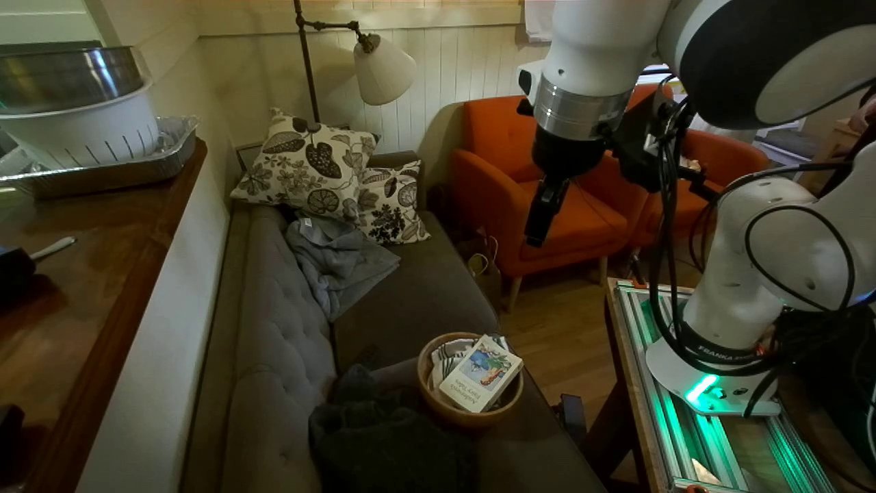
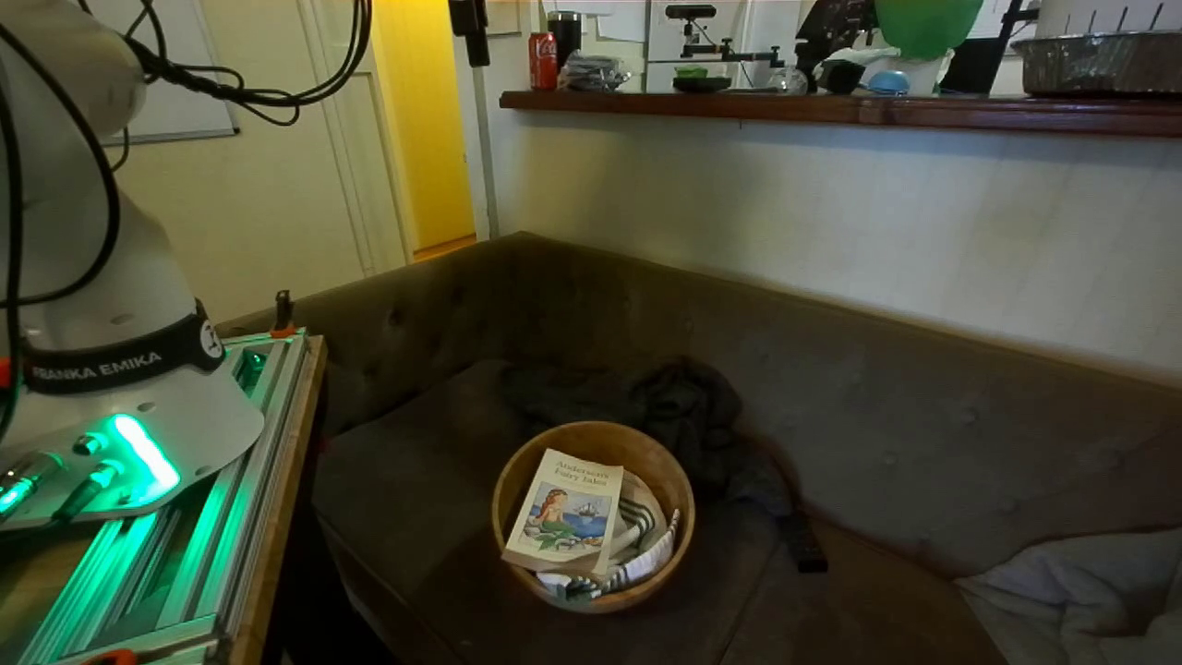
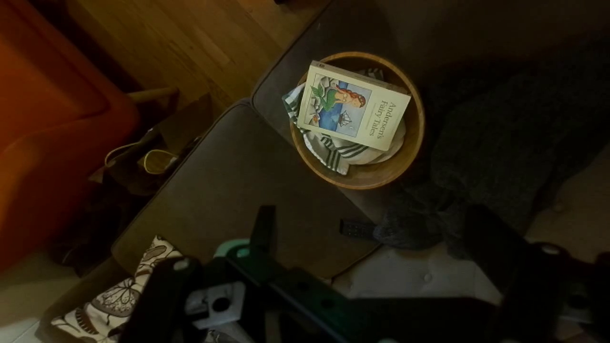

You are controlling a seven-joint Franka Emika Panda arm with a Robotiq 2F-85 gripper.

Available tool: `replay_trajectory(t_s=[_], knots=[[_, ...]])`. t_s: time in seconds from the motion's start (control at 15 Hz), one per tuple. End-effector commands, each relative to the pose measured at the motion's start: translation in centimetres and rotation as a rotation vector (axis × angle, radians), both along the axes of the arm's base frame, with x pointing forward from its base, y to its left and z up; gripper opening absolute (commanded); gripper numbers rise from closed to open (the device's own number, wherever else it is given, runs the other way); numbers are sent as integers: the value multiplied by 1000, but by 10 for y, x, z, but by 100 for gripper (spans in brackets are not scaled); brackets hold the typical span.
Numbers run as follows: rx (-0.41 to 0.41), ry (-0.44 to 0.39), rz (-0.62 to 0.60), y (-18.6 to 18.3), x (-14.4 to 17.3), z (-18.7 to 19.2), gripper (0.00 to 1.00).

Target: Pick up the remote and place it on the fleece next to the wooden bowl on the couch

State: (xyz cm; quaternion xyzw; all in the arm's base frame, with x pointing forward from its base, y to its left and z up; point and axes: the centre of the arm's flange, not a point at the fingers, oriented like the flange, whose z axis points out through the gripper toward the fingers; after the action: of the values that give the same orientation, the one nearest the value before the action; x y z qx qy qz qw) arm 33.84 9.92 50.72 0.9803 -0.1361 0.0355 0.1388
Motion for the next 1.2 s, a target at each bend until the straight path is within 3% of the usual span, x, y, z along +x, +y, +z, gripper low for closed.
replay_trajectory(t_s=[0.0, 0.27, 0.73, 0.93, 1.13], knots=[[8, -28, 18, 0, 2, 3, 100], [64, -120, 187, -6, 12, 22, 100], [200, -300, 503, -49, 48, 67, 100], [246, -362, 508, -52, 67, 93, 100], [239, -411, 506, -35, 89, 119, 100]])
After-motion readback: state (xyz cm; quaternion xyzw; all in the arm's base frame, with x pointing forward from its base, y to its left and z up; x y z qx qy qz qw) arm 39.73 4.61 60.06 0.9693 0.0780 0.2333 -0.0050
